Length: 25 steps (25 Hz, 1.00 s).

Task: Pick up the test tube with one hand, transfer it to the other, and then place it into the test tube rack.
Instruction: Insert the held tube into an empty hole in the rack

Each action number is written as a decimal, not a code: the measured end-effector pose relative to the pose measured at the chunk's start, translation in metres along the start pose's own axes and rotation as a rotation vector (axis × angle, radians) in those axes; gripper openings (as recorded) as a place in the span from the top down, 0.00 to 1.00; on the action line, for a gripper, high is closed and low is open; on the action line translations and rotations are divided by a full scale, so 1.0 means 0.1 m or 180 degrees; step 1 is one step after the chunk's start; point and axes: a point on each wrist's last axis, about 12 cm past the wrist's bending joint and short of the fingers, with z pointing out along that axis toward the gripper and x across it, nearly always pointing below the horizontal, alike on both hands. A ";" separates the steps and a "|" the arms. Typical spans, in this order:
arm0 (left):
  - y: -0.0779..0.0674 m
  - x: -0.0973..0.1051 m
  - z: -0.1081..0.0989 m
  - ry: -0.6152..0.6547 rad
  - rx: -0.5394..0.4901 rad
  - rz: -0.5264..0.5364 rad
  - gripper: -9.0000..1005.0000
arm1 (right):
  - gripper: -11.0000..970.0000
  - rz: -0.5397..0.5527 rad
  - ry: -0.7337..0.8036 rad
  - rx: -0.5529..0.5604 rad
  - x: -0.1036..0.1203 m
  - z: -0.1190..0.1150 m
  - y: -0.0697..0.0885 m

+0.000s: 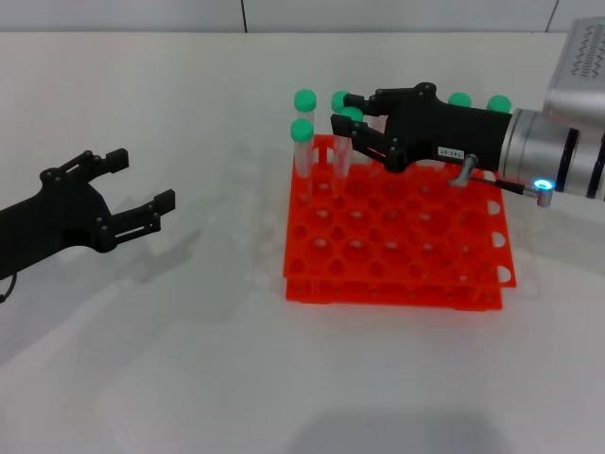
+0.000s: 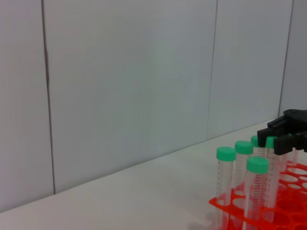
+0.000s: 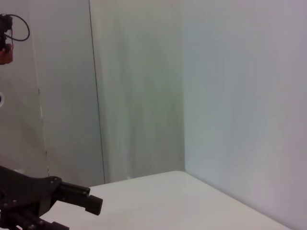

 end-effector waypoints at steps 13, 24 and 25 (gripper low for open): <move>0.00 0.00 0.00 0.0004 -0.0013 -0.0013 0.14 | 0.59 0.0012 0.0005 0.0001 -0.02 0.01 -0.02; 0.03 -0.03 0.01 -0.0006 -0.0027 0.0008 0.13 | 0.43 -0.0007 -0.0032 0.0076 -0.02 -0.05 -0.05; 0.04 -0.03 0.02 -0.0006 -0.0025 0.0011 0.13 | 0.39 -0.0007 -0.0047 0.0097 -0.01 -0.07 -0.05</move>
